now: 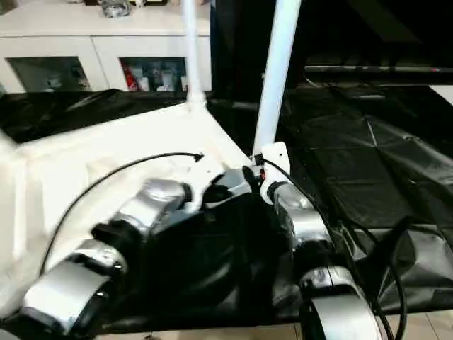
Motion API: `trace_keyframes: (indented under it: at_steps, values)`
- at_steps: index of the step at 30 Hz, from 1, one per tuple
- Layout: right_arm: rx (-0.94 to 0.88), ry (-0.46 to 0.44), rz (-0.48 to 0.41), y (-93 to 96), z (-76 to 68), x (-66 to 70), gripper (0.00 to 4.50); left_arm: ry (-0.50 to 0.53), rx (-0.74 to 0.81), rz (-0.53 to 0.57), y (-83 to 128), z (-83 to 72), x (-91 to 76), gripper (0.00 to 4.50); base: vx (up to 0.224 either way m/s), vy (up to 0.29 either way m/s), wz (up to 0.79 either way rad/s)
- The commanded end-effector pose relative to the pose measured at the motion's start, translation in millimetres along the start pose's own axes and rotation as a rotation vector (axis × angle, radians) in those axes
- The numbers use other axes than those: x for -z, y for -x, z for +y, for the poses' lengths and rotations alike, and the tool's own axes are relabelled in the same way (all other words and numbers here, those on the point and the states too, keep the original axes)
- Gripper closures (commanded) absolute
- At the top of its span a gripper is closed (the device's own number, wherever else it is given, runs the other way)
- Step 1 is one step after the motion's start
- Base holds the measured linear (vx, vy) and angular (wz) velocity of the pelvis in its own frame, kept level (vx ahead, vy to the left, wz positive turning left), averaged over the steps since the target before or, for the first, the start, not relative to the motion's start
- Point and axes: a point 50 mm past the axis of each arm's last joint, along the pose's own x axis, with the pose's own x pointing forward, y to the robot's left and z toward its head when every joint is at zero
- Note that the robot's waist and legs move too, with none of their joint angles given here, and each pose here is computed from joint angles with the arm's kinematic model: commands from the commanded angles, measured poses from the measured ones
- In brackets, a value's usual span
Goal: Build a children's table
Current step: Rotate leg to tighten
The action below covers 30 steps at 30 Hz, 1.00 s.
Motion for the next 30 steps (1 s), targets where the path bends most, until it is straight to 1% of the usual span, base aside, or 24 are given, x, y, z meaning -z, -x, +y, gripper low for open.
trace_keyframes:
  at_steps: [1,2,3,5,6,7,9,10,11,12,15,16,19,22,24,25,27,30]
  values:
    - [-0.126,-0.033,0.035,-3.0,28.5,12.6,1.02,-0.029,0.011,-0.043,-4.1,-4.8,-6.5,4.5,0.0,0.0,0.0]
    - [-0.12,-0.031,0.028,-2.8,27.0,11.6,0.9,-0.032,0.013,-0.042,-2.8,-3.6,-5.3,4.5,0.0,0.0,0.0]
    - [-0.122,-0.015,0.003,-1.5,21.2,7.5,0.77,-0.047,0.023,-0.042,1.3,-0.3,-2.4,4.5,0.0,0.0,0.0]
    - [-0.134,-0.009,-0.011,-0.3,18.1,4.8,0.63,-0.061,0.03,-0.043,5.5,3.0,0.3,4.5,0.0,0.0,0.0]
    - [-0.199,0.025,-0.03,4.6,11.1,0.0,0.46,-0.085,0.064,-0.043,14.5,8.5,7.0,4.5,0.0,0.0,0.0]
    - [-0.199,0.025,-0.03,4.6,11.1,0.0,0.46,-0.085,0.064,-0.043,14.5,8.5,7.0,4.5,0.0,0.0,0.0]
    - [-0.285,0.098,-0.027,12.4,3.1,-1.5,0.46,-0.116,0.116,-0.052,24.0,12.2,12.9,4.5,0.0,0.0,0.0]
    - [-0.334,0.167,-0.002,18.7,-3.2,1.2,0.46,-0.144,0.164,-0.065,30.0,13.0,15.8,4.5,0.0,0.0,0.0]
    - [-0.36,0.189,0.003,21.2,-4.4,2.3,0.46,-0.15,0.175,-0.061,31.9,13.5,17.3,4.5,0.0,0.0,0.0]
    - [-0.507,0.288,0.031,36.4,-9.6,7.6,0.46,-0.163,0.244,-0.044,41.8,15.6,24.6,4.5,0.0,0.0,0.0]
    - [-0.556,0.288,0.036,42.7,-12.2,7.5,0.46,-0.149,0.27,-0.047,45.8,16.7,26.1,4.5,0.0,0.0,0.0]
    - [-0.579,0.271,0.03,46.3,-14.6,5.6,0.46,-0.125,0.313,-0.069,49.0,15.6,25.4,4.5,0.0,0.0,0.0]
    - [-0.607,0.247,0.029,49.3,-15.4,4.2,0.46,-0.121,0.384,-0.082,53.3,12.1,25.3,4.5,0.0,0.0,0.0]
    - [-0.648,0.263,0.057,51.5,-13.8,6.2,0.46,-0.127,0.409,-0.091,54.8,10.9,25.4,4.5,0.0,0.0,0.0]
    - [-0.653,0.272,0.07,51.5,-13.4,8.2,0.72,-0.131,0.411,-0.091,55.1,10.8,25.5,4.5,0.0,0.0,0.0]
    - [-0.647,0.26,0.065,50.6,-13.0,8.2,0.72,-0.132,0.408,-0.091,55.0,11.2,25.1,4.5,0.0,0.0,0.0]
    - [-0.647,0.248,0.056,49.8,-12.0,7.6,0.95,-0.131,0.408,-0.091,55.1,11.6,24.3,4.5,0.0,0.0,0.0]
    - [-0.658,0.244,0.058,50.1,-10.5,7.9,1.07,-0.13,0.412,-0.09,56.2,11.6,24.2,4.5,0.0,0.0,0.0]
